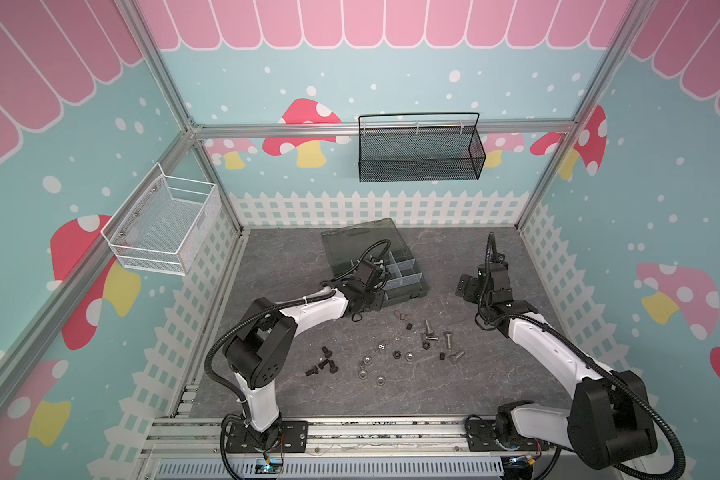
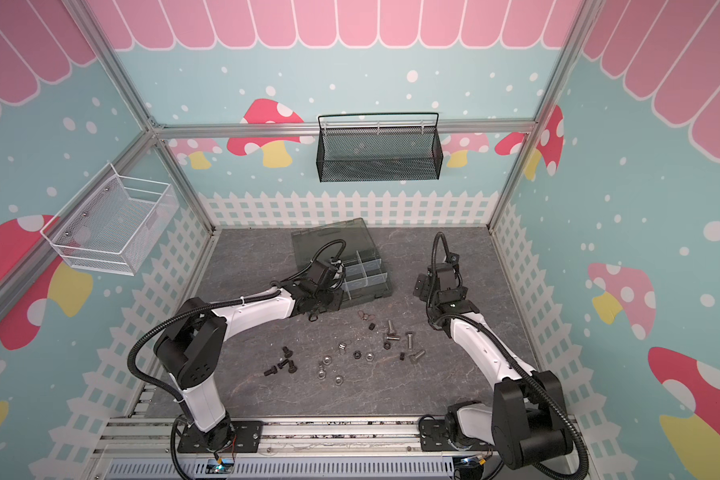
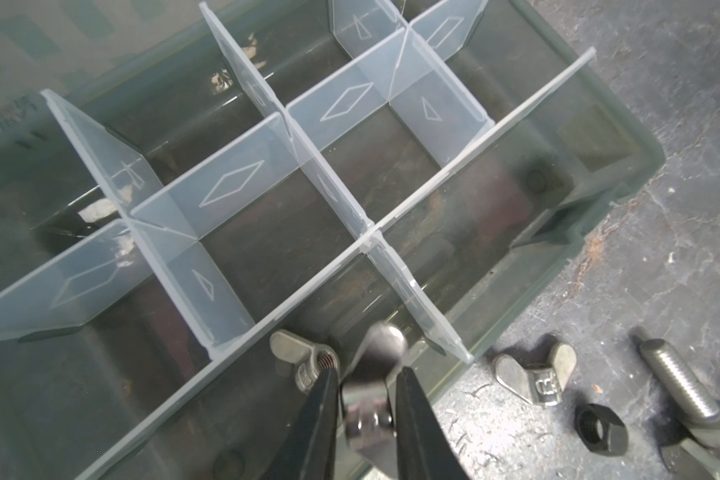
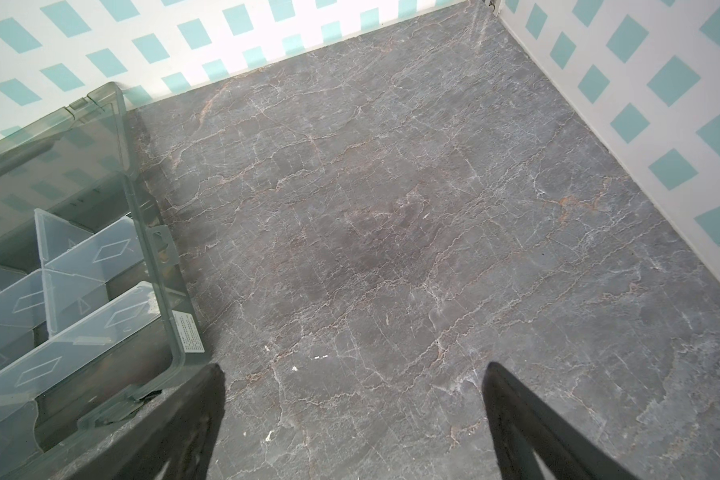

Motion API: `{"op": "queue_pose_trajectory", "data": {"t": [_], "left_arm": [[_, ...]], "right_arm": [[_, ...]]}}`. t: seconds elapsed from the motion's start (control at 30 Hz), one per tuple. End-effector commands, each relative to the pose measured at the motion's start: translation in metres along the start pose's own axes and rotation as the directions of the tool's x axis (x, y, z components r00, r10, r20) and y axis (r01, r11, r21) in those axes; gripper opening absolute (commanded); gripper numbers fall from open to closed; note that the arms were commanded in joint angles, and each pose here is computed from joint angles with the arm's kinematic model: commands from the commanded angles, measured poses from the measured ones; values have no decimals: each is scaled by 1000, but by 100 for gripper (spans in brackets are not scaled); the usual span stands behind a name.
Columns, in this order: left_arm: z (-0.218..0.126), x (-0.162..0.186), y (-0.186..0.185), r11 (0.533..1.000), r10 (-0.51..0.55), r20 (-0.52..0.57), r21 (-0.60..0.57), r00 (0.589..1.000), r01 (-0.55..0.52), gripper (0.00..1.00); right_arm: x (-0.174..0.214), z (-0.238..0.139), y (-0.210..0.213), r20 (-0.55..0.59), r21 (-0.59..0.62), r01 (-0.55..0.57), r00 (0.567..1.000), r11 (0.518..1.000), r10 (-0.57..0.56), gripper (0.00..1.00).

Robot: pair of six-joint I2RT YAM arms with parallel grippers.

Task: Sort the screws and nuts into containers
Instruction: 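Open the left gripper over the compartment holding the first wing nut, then move the left gripper back down over a third silver wing nut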

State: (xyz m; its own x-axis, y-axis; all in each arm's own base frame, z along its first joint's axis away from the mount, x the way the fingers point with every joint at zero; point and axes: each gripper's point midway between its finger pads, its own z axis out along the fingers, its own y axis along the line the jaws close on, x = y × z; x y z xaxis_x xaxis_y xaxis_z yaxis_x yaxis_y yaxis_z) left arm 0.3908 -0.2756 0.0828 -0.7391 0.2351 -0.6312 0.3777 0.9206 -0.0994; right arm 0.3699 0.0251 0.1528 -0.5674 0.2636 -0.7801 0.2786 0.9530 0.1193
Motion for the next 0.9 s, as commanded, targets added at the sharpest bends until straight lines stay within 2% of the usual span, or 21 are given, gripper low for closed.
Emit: {"op": "queue_pose_trajectory", "data": {"t": [0.0,0.13,0.27,0.53,0.7,0.87], "left_arm": [[0,-17,-3,1000,12,40,10,999,-13,31],[-2,-20,-3,1000,16,50,4,999,-16,35],[-10,-23,-3,1000,7,63,11,998,-8,36],[-48,-28,-3,999,-29,124,30,992,26,41],[-76,-8,-5,998,-64,112,29,992,61,50],[-94,24,-17,999,-48,74,6,996,48,54]], "right_arm": [[-9,-5,5,19,-10,-1,1000,1000,1,98],[-11,-6,5,25,-9,-1,1000,1000,1,98],[-13,-6,6,26,-14,-2,1000,1000,3,98],[-11,-7,4,23,-8,-2,1000,1000,2,98],[-9,-6,4,18,-8,-3,1000,1000,4,98],[-7,-5,3,14,-3,-8,1000,1000,8,98]]}}
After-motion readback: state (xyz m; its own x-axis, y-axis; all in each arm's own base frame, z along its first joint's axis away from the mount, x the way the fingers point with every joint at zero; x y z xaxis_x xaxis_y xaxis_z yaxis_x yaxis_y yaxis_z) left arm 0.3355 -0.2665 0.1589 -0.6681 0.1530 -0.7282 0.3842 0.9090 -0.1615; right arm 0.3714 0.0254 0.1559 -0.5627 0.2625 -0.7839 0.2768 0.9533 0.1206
